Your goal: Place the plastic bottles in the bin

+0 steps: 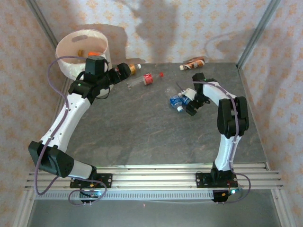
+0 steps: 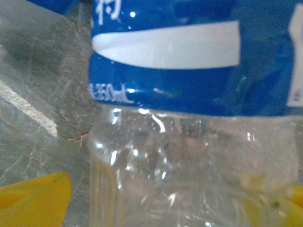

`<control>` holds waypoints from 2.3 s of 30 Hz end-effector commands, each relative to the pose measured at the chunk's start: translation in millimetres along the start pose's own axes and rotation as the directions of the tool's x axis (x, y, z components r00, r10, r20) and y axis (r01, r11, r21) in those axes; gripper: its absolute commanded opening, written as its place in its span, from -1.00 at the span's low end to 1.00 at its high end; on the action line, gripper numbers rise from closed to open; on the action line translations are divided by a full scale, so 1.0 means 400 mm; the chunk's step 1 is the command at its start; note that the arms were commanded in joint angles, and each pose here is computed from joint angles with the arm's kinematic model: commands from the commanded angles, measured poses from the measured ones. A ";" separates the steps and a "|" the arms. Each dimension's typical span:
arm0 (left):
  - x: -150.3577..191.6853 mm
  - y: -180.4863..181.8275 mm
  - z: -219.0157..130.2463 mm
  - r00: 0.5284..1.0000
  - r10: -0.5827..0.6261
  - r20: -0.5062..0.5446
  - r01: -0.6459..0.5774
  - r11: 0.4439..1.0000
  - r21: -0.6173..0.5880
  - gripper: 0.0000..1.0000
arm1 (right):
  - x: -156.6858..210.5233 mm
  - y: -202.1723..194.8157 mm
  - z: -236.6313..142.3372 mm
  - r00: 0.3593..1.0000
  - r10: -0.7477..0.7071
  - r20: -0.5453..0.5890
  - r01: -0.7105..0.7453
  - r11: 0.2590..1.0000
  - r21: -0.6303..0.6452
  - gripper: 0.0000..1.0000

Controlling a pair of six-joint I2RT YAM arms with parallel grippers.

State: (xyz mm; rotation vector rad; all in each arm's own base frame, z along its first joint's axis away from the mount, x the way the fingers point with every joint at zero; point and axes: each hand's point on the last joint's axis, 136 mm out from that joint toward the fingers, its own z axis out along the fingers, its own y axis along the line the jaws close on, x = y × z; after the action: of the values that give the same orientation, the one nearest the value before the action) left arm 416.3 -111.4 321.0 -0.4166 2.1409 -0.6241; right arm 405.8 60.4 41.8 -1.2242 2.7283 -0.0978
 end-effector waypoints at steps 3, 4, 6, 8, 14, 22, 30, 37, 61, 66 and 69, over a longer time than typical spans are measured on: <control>-0.005 0.022 0.000 1.000 0.009 0.005 -0.008 0.999 -0.038 1.00 | 0.024 -0.017 0.031 1.000 0.000 -0.030 0.002 0.999 0.054 0.58; -0.006 0.024 0.000 1.000 0.006 0.005 -0.006 0.999 -0.040 1.00 | 0.023 -0.019 0.026 1.000 0.009 -0.019 -0.008 0.998 0.063 0.54; -0.004 0.025 0.003 1.000 0.004 0.003 -0.004 0.999 -0.039 1.00 | 0.016 -0.025 0.009 1.000 0.026 0.009 -0.027 0.997 0.078 0.44; -0.001 0.028 0.005 1.000 0.001 0.001 -0.001 0.999 -0.042 1.00 | 0.013 -0.029 -0.007 0.998 0.055 0.032 -0.057 0.995 0.076 0.33; 0.005 0.032 0.005 1.000 -0.002 -0.005 0.002 0.999 -0.046 1.00 | 0.021 -0.044 -0.047 0.992 0.106 0.070 -0.113 0.988 0.109 -0.05; 0.028 -0.024 0.014 0.999 -0.010 -0.053 0.015 0.995 0.095 1.00 | -0.021 -0.042 -0.186 0.908 0.253 0.333 -0.308 0.944 0.122 -0.20; 0.071 -0.076 0.040 0.993 -0.028 -0.118 0.053 0.974 0.218 1.00 | -0.055 0.009 -0.347 0.681 0.377 0.627 -0.476 0.879 -0.012 -0.31; 0.166 -0.158 0.058 0.974 0.055 -0.219 0.024 0.939 0.343 1.00 | -0.099 0.164 -0.397 0.511 0.495 0.703 -0.423 0.857 -0.295 -0.33; 0.371 -0.437 0.073 0.886 0.292 -0.360 0.050 0.713 0.700 1.00 | -0.204 0.459 -0.566 0.502 0.589 0.633 0.070 0.702 -0.709 -0.31; 0.371 -0.449 0.072 0.891 0.298 -0.342 0.040 0.699 0.714 0.95 | -0.236 0.494 -0.574 0.522 0.580 0.626 0.115 0.679 -0.725 -0.30; 0.372 -0.460 0.059 0.892 0.314 -0.325 0.033 0.672 0.740 0.88 | -0.252 0.507 -0.582 0.542 0.584 0.605 0.142 0.646 -0.750 -0.30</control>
State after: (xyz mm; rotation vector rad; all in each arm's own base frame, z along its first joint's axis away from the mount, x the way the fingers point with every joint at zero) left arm 368.5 -333.7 290.1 0.2898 2.1697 -1.4579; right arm 282.8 257.3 230.0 -0.5538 2.0669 1.3248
